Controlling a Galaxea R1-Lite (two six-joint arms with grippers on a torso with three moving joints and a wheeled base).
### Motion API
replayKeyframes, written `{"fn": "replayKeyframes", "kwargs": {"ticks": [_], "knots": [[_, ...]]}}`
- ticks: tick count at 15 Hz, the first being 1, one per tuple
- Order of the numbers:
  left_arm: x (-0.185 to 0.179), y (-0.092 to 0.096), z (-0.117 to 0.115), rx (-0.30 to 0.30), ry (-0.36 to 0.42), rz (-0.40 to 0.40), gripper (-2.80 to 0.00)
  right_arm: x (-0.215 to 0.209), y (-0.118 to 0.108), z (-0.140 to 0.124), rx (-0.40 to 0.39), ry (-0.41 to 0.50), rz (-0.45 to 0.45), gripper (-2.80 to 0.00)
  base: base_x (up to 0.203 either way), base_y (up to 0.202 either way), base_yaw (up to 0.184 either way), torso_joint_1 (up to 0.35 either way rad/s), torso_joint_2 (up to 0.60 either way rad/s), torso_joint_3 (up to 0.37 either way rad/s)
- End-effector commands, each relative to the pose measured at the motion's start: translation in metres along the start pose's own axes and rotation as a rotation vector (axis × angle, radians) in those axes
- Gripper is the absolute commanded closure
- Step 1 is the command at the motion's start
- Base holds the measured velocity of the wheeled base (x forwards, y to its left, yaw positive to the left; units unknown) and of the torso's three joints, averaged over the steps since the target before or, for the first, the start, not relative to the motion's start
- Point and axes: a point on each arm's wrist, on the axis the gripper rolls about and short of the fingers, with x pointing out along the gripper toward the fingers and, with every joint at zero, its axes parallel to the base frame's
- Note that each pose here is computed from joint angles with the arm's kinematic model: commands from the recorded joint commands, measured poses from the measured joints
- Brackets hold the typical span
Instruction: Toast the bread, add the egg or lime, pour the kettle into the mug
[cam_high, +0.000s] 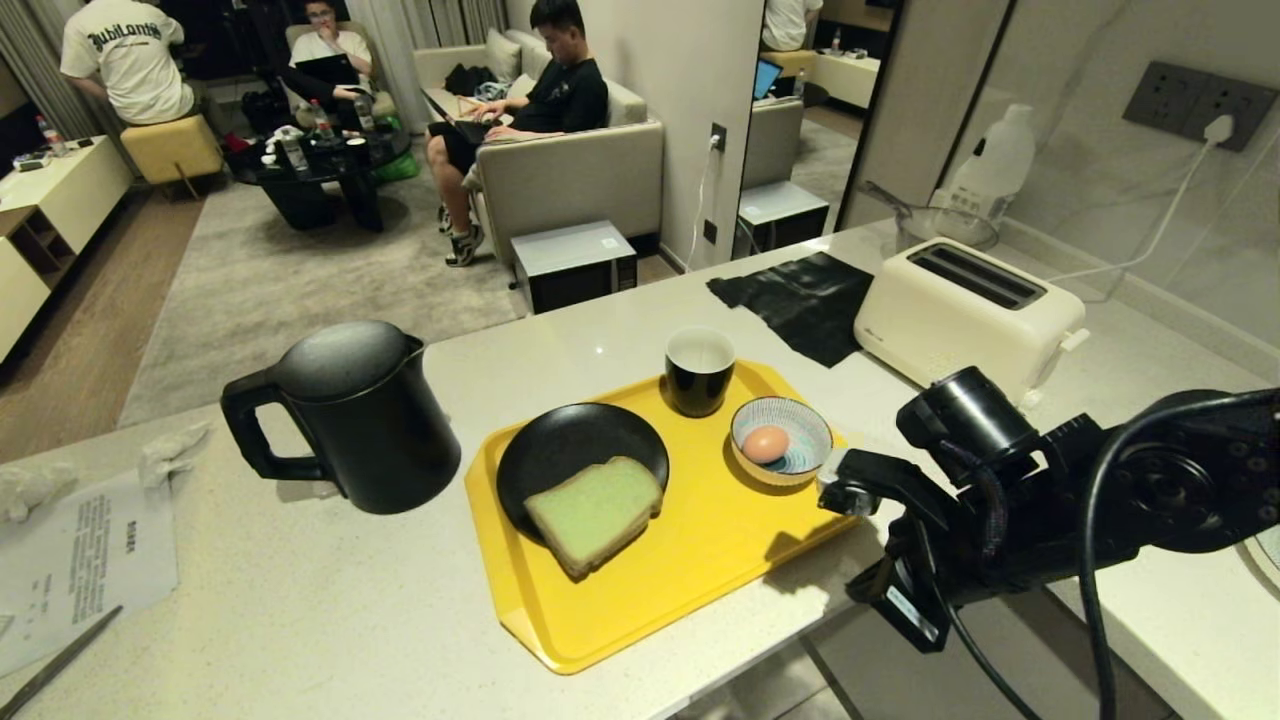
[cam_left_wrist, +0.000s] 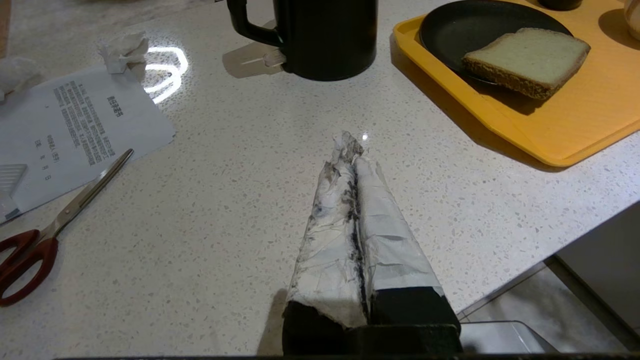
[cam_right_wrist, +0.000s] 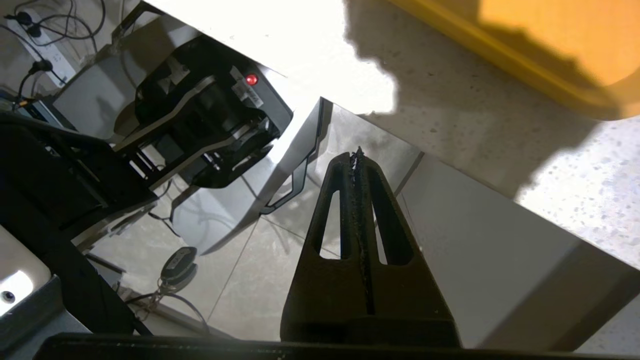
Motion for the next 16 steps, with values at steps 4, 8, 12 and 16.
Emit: {"fn": "replayKeyframes", "kwargs": {"ticks": [4, 8, 12, 16], "knots": [[0.000, 0.000, 0.000, 0.000, 0.000, 0.000, 0.00, 0.016, 0.009, 0.008, -0.026, -0.011, 0.004, 0.00, 0.000, 0.000, 0.000, 0.000, 0.00, 0.000], [0.000, 0.000, 0.000, 0.000, 0.000, 0.000, 0.00, 0.028, 0.009, 0.012, -0.034, -0.016, -0.011, 0.00, 0.000, 0.000, 0.000, 0.000, 0.00, 0.000], [0.000, 0.000, 0.000, 0.000, 0.000, 0.000, 0.00, 0.041, 0.007, 0.015, -0.037, -0.022, -0.018, 0.00, 0.000, 0.000, 0.000, 0.000, 0.00, 0.000], [0.000, 0.000, 0.000, 0.000, 0.000, 0.000, 0.00, 0.052, 0.009, 0.021, -0.050, -0.055, -0.026, 0.00, 0.000, 0.000, 0.000, 0.000, 0.00, 0.000]]}}
